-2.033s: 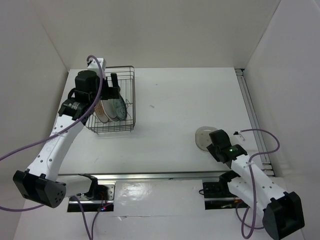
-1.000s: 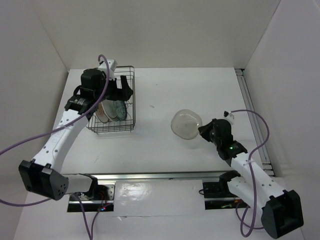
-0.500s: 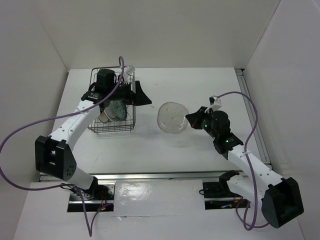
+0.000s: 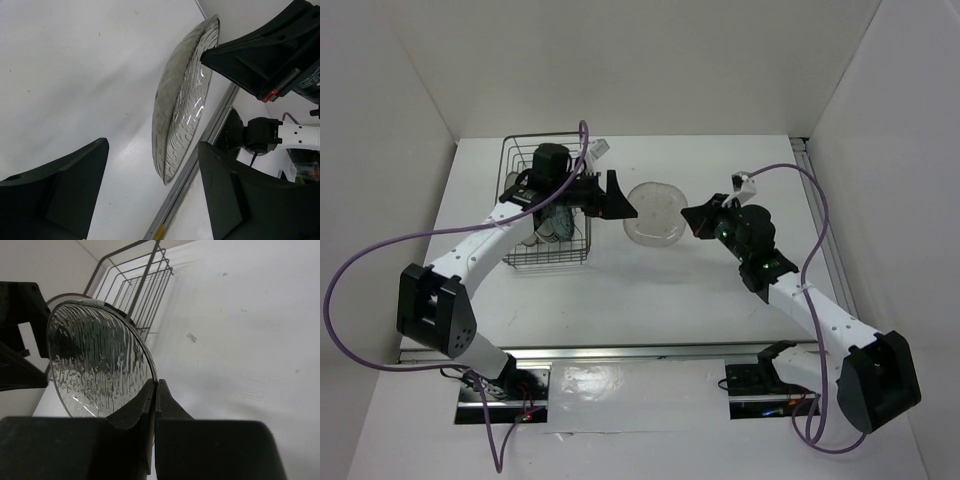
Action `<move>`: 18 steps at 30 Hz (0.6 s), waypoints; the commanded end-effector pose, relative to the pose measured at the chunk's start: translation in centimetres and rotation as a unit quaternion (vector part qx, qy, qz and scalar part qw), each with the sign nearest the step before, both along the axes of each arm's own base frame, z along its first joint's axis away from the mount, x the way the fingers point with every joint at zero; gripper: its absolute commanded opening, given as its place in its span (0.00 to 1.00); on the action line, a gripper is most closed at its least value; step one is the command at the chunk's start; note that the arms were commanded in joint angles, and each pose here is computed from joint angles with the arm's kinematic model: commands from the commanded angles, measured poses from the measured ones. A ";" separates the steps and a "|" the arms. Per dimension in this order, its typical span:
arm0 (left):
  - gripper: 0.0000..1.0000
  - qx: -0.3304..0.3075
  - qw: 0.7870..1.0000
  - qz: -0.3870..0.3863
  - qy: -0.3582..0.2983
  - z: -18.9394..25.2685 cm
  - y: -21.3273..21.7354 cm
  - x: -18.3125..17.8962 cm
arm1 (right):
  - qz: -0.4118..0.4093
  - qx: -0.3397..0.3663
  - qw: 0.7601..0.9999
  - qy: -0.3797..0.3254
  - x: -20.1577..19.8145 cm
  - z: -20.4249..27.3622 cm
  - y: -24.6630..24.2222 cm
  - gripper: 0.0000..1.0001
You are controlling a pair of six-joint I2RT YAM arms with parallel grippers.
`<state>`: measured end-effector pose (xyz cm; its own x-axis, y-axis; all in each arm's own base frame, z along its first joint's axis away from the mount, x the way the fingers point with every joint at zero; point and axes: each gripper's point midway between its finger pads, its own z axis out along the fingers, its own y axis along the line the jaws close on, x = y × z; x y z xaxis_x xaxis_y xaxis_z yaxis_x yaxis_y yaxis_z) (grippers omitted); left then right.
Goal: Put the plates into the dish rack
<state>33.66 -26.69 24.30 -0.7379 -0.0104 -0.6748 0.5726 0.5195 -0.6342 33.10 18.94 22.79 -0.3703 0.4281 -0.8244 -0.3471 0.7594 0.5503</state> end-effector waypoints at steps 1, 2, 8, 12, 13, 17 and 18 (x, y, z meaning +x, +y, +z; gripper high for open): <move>0.84 -0.005 1.000 0.011 -0.012 0.1 0.0 0.9 | 0.023 0.049 0.996 -0.071 0.5 5.8 1.8 0.00; 0.82 -0.004 1.000 0.019 -0.008 0.0 0.1 1.0 | 0.031 0.051 0.995 -0.076 0.2 6.1 2.4 0.00; 0.51 0.008 0.999 0.048 -0.020 0.1 0.6 1.8 | 0.057 0.058 0.994 -0.071 -1.1 6.0 4.8 0.00; 0.00 0.023 0.994 0.090 -0.055 1.8 1.9 2.4 | 0.042 0.058 0.996 -0.060 -1.2 5.3 4.9 0.76; 0.00 0.035 0.992 0.107 -0.063 2.0 2.6 2.5 | 0.036 0.054 0.997 -0.052 -1.2 4.9 4.9 0.87; 0.00 0.133 0.955 0.241 -0.109 4.2 8.3 3.9 | 0.008 0.040 0.998 -0.043 -1.0 4.6 3.8 1.00; 0.00 0.168 0.928 0.299 -0.142 6.0 11.1 4.5 | 0.008 0.034 0.999 -0.041 -1.0 4.4 3.7 1.00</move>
